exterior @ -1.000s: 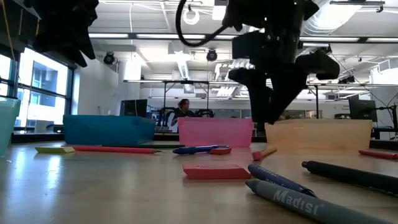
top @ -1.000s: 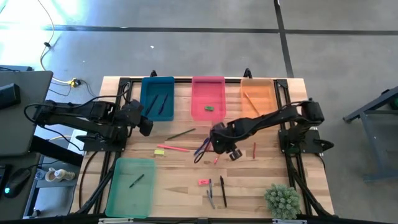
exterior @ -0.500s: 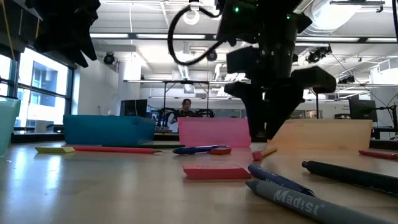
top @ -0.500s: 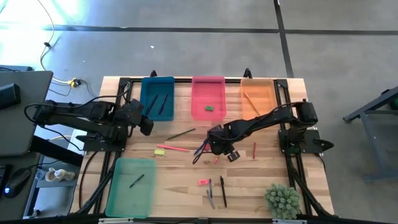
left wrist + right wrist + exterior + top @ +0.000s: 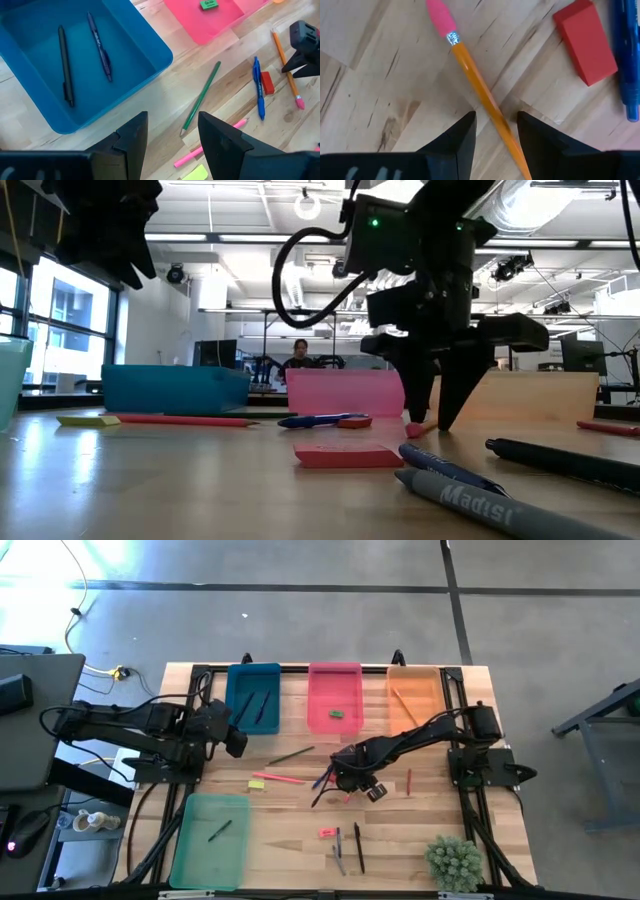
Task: Sort crayons/erasers/pens/pencils in bins
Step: Put the orange pencil into the orange bin
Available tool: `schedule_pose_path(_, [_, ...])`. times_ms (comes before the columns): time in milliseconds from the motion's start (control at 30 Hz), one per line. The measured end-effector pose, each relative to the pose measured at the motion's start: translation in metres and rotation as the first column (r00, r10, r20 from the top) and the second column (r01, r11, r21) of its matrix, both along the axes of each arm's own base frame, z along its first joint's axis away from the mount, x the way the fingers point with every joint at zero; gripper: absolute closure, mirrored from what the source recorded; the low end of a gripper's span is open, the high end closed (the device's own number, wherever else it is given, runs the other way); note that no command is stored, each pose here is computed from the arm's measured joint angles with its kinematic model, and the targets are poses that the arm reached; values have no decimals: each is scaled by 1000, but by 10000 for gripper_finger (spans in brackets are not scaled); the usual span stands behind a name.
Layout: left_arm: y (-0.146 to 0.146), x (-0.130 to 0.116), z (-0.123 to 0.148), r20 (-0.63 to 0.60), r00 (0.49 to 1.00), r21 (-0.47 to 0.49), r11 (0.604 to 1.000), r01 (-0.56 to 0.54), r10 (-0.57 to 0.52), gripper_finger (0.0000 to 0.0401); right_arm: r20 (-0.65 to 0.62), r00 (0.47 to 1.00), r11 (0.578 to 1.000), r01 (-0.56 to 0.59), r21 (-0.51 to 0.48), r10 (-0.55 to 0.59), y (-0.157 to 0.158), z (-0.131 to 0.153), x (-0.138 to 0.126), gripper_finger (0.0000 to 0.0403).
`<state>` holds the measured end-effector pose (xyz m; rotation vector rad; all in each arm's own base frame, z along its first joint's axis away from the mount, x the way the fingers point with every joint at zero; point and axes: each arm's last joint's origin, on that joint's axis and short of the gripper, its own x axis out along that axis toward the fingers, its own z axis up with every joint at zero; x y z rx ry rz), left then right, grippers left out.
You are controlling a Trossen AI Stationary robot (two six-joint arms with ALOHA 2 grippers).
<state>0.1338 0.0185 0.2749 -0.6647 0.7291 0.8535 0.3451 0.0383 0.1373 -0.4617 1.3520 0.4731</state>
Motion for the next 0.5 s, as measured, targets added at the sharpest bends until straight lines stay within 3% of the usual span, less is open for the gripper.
schedule_pose_path(167, [0, 0, 0, 0, 1000, 0, 1000, 0, 0, 240, -25, 1000, 1000, 5, -1, -5, 0, -4, -1, 283])
schedule_pose_path(500, [0, 0, 0, -5, 1000, 5, 1000, 10, -10, 240, -31, 1000, 1000, 2, -3, -2, 0, -5, -1, 370])
